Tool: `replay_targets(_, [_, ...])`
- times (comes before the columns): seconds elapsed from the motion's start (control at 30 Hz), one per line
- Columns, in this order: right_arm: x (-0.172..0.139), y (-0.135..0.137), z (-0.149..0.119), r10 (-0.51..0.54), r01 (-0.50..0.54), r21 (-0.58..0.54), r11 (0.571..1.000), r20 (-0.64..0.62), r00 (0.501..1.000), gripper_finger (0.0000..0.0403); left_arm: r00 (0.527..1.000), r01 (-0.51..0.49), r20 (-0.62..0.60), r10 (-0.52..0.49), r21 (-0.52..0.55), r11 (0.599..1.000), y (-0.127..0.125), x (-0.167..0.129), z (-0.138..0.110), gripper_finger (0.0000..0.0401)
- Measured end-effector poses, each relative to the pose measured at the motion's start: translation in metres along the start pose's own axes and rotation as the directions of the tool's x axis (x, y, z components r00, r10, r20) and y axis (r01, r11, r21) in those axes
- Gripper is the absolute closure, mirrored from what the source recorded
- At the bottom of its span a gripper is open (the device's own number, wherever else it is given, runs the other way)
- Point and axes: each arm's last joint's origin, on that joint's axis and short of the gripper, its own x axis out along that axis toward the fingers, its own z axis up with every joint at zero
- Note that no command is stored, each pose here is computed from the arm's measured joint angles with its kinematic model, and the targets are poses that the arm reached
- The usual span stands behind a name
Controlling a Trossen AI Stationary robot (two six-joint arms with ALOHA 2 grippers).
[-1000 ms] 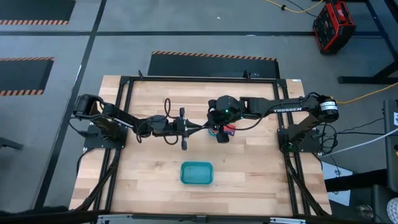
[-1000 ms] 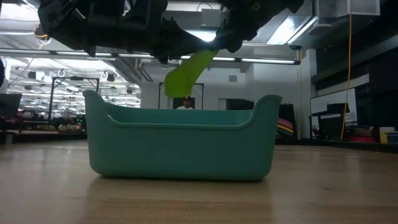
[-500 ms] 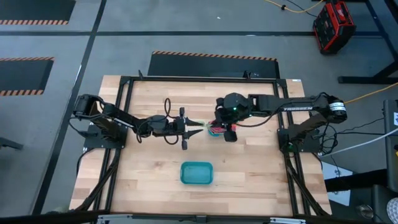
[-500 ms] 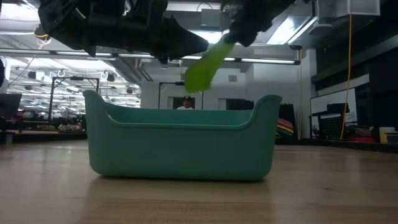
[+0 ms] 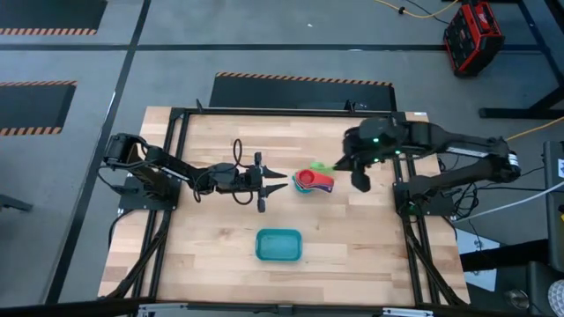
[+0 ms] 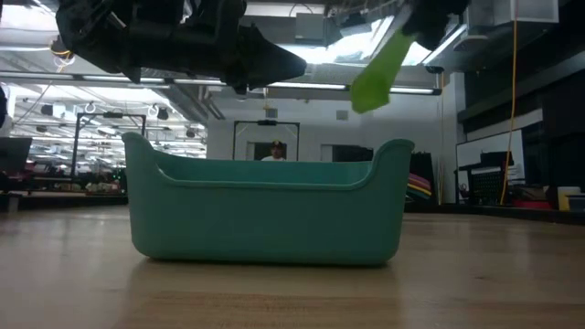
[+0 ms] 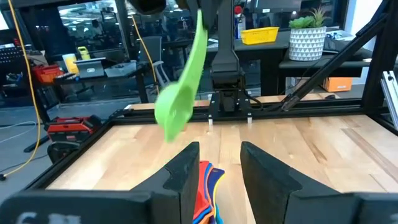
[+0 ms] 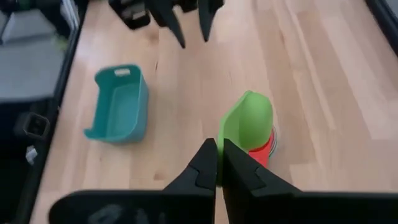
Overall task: Nest measuring cups in basket
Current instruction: Stack the green measuring cup on top of the red measuring cup
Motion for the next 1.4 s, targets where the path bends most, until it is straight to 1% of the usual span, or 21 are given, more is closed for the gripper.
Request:
replay_targets(0.07, [-0.008, -0.001, -0.009, -0.004, 0.002, 0.058, 0.998, 0.041, 0.999, 0.0392, 1.000, 0.000, 0.000, 0.000, 0.000, 1.000, 0.000, 0.000, 0.000, 0.0289])
replay_targets(0.13, [-0.009, -0.003, -0.020, -0.008, -0.005, 0.134, 0.991, 0.101, 0.995, 0.0393, 1.000, 0.000, -0.001, 0.000, 0.000, 1.000, 0.000, 0.000, 0.000, 0.0289])
replay_targets(0.27, [0.002, -0.009, -0.045, -0.011, -0.067, 0.298, 0.952, 0.254, 0.967, 0.0392, 1.000, 0.000, -0.002, 0.000, 0.000, 1.000, 0.000, 0.000, 0.000, 0.0289])
replay_targets(0.33, [0.010, -0.012, -0.054, -0.006, -0.136, 0.370, 0.919, 0.357, 0.934, 0.0392, 1.000, 0.000, -0.002, 0.000, 0.000, 1.000, 0.000, 0.000, 0.000, 0.0289])
replay_targets(0.4, [0.021, -0.014, -0.065, 0.003, -0.206, 0.435, 0.877, 0.424, 0.906, 0.0393, 1.000, 0.000, -0.002, 0.000, 0.000, 1.000, 0.000, 0.000, 0.000, 0.0289])
replay_targets(0.47, [0.034, -0.017, -0.078, 0.014, -0.266, 0.489, 0.831, 0.461, 0.887, 0.0393, 1.000, 0.000, -0.003, 0.000, 0.000, 1.000, 0.000, 0.000, 0.000, 0.0289])
replay_targets(0.57, [0.051, -0.021, -0.097, 0.019, -0.330, 0.550, 0.767, 0.494, 0.869, 0.0392, 1.000, 0.000, -0.003, 0.000, 0.001, 1.000, 0.000, 0.000, 0.000, 0.0289])
replay_targets(0.7, [0.066, -0.024, -0.118, 0.013, -0.387, 0.595, 0.704, 0.534, 0.845, 0.0392, 1.000, 0.000, -0.003, 0.000, 0.001, 1.000, 0.000, 0.000, -0.001, 0.0289])
replay_targets(0.77, [0.069, -0.025, -0.125, 0.009, -0.417, 0.600, 0.682, 0.564, 0.826, 0.0392, 1.000, 0.000, -0.003, 0.000, 0.001, 1.000, 0.000, 0.000, -0.001, 0.0289])
replay_targets(0.87, [0.075, -0.028, -0.137, -0.039, -0.405, 0.642, 0.650, 0.561, 0.827, 0.0392, 1.000, 0.000, -0.003, 0.000, 0.001, 1.000, 0.000, 0.000, -0.001, 0.0289])
replay_targets(1.0, [0.081, -0.031, -0.149, -0.096, -0.373, 0.689, 0.621, 0.539, 0.837, 0.0392, 1.000, 0.000, -0.003, 0.000, 0.001, 1.000, 0.000, 0.000, -0.001, 0.0289])
replay_targets(1.07, [0.082, -0.032, -0.152, -0.101, -0.374, 0.692, 0.617, 0.541, 0.835, 0.0392, 1.000, 0.000, -0.003, 0.000, 0.001, 1.000, 0.000, 0.000, -0.001, 0.0289])
replay_targets(1.17, [0.081, -0.032, -0.151, -0.099, -0.400, 0.684, 0.610, 0.567, 0.818, 0.0392, 1.000, 0.000, -0.003, 0.000, 0.001, 1.000, 0.000, 0.000, -0.001, 0.0289])
replay_targets(1.27, [0.082, -0.032, -0.153, -0.116, -0.390, 0.693, 0.607, 0.562, 0.819, 0.0392, 1.000, 0.001, -0.003, -0.001, 0.001, 1.000, 0.000, 0.000, -0.001, 0.0289])
replay_targets(1.4, [0.082, -0.031, -0.153, -0.113, -0.394, 0.692, 0.604, 0.564, 0.818, 0.0392, 1.000, 0.000, -0.003, 0.000, 0.001, 1.000, 0.000, 0.000, -0.001, 0.0289])
